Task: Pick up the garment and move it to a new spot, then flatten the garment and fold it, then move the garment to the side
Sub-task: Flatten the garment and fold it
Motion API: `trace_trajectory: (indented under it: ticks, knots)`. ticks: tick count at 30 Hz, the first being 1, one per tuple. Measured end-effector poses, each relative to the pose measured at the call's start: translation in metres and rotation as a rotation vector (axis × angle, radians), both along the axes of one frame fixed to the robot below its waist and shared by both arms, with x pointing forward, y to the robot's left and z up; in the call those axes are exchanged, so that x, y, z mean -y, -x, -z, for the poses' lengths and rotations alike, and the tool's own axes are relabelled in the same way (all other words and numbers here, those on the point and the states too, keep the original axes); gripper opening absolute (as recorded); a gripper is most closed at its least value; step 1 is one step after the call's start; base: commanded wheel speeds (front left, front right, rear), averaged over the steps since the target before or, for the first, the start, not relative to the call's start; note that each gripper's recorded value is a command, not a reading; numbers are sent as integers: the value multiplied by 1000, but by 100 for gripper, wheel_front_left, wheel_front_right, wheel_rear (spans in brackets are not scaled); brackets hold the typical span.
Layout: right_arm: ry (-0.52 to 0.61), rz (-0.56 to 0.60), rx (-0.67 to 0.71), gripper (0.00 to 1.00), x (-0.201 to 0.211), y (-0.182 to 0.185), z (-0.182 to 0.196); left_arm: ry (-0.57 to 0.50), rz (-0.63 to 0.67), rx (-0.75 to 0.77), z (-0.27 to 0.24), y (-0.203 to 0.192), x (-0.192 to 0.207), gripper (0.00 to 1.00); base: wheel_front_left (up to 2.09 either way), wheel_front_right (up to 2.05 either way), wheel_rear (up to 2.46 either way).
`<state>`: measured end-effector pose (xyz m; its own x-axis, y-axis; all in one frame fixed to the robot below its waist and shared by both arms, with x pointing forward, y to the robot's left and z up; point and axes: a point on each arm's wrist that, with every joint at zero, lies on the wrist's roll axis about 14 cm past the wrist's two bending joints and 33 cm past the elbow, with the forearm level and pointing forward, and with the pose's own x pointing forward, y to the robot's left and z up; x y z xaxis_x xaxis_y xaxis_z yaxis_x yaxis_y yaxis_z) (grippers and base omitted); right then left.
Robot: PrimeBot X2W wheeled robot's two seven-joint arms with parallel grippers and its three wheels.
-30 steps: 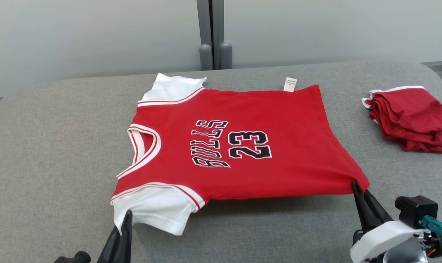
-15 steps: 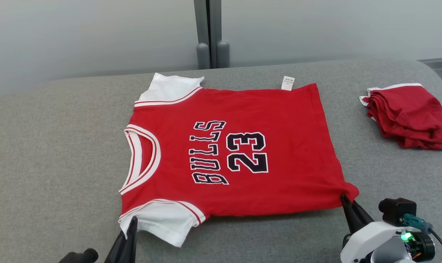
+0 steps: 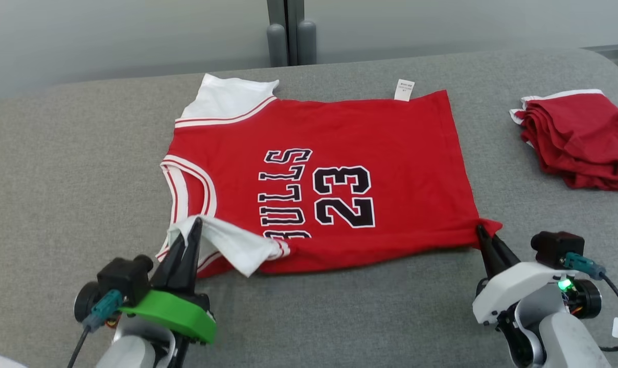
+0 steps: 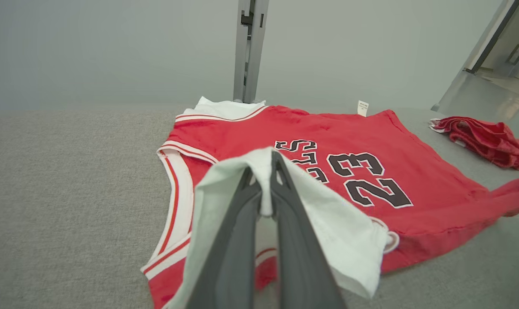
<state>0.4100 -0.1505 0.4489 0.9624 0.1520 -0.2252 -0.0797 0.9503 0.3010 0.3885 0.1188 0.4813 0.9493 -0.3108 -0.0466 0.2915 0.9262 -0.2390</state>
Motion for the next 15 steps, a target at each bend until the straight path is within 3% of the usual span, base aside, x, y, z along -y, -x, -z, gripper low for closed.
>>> trace_trajectory:
  ticks: [13, 14, 15]
  knots:
    - [-17, 35, 13, 0, 4, -47, 11, -52, 16, -19, 22, -65, 5, 0, 0, 0, 0]
    - [-21, 37, 16, 4, 5, -49, 11, -53, 13, -21, 23, -68, 6, 0, 0, 0, 0]
    - [-22, 38, 19, 36, 4, -52, 12, -54, 10, -23, 24, -72, 6, 0, 0, 0, 0]
